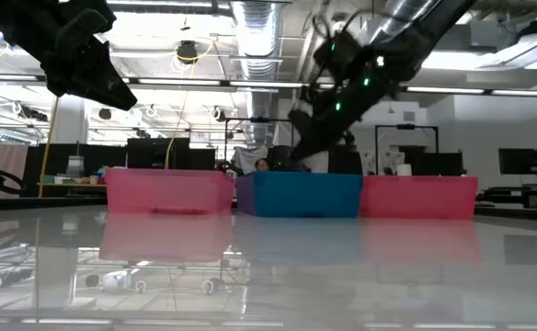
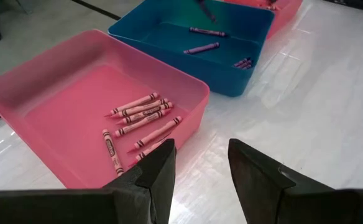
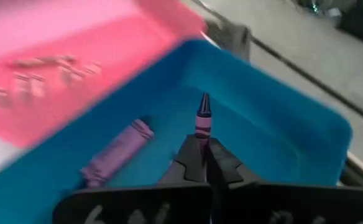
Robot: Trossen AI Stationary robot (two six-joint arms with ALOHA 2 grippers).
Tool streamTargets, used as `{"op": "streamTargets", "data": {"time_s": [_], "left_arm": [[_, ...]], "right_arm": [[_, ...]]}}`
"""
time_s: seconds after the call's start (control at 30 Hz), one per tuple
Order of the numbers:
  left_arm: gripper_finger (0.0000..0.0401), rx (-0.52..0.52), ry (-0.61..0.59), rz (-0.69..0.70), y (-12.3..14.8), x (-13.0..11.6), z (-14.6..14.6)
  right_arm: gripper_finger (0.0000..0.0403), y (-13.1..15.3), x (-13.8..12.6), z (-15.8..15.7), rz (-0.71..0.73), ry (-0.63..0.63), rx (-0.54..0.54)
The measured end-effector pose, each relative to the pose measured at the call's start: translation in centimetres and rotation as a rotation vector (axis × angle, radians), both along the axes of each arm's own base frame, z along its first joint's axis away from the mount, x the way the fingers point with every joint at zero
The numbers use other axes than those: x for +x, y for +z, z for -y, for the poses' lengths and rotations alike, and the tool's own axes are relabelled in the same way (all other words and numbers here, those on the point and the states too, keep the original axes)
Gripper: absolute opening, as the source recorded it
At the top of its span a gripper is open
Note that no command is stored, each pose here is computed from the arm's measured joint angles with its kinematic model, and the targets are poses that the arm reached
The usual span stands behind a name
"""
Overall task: Sort crayons
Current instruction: Put the violet crayon into the blue bin, then return to Home Position
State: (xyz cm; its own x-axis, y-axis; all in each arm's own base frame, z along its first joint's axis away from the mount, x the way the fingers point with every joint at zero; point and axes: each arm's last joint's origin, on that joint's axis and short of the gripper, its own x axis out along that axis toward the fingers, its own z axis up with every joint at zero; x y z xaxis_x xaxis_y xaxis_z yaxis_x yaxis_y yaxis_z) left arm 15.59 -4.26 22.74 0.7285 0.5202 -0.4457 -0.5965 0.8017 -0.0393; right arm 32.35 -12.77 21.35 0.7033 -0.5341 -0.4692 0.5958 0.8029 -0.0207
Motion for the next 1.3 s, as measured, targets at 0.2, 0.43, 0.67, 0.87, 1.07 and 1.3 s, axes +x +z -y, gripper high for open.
{"op": "streamTargets", "data": {"time_s": [0.2,0.43,0.67,0.87,1.07,1.3], "left_arm": [[0.0139,0.000,0.000,0.000,0.0,0.0,0.0],[0.0139,-0.001,0.001,0.001,0.0,0.0,0.0],[0.0139,-0.001,0.001,0.001,0.0,0.0,0.0],[0.0139,0.000,0.006,0.011,0.1,0.0,0.0],[0.0139,-0.033,-0.036,-0.016,-0.1,0.0,0.1],[0.0139,-0.106,-0.118,-0.051,-0.3,0.1,0.4]], "right_arm": [[0.0001,-2.7,-0.1,2.1,-0.039,-0.089,0.074],[0.0031,-3.2,-0.2,2.4,-0.059,-0.100,0.083],[0.0099,-3.2,-0.1,2.3,-0.060,-0.096,0.085],[0.0112,0.5,0.6,1.4,0.038,-0.039,0.050],[0.0113,7.1,-0.2,-1.1,0.112,0.057,0.025],[0.0113,14.1,-4.9,-5.7,0.026,0.201,0.009]]}}
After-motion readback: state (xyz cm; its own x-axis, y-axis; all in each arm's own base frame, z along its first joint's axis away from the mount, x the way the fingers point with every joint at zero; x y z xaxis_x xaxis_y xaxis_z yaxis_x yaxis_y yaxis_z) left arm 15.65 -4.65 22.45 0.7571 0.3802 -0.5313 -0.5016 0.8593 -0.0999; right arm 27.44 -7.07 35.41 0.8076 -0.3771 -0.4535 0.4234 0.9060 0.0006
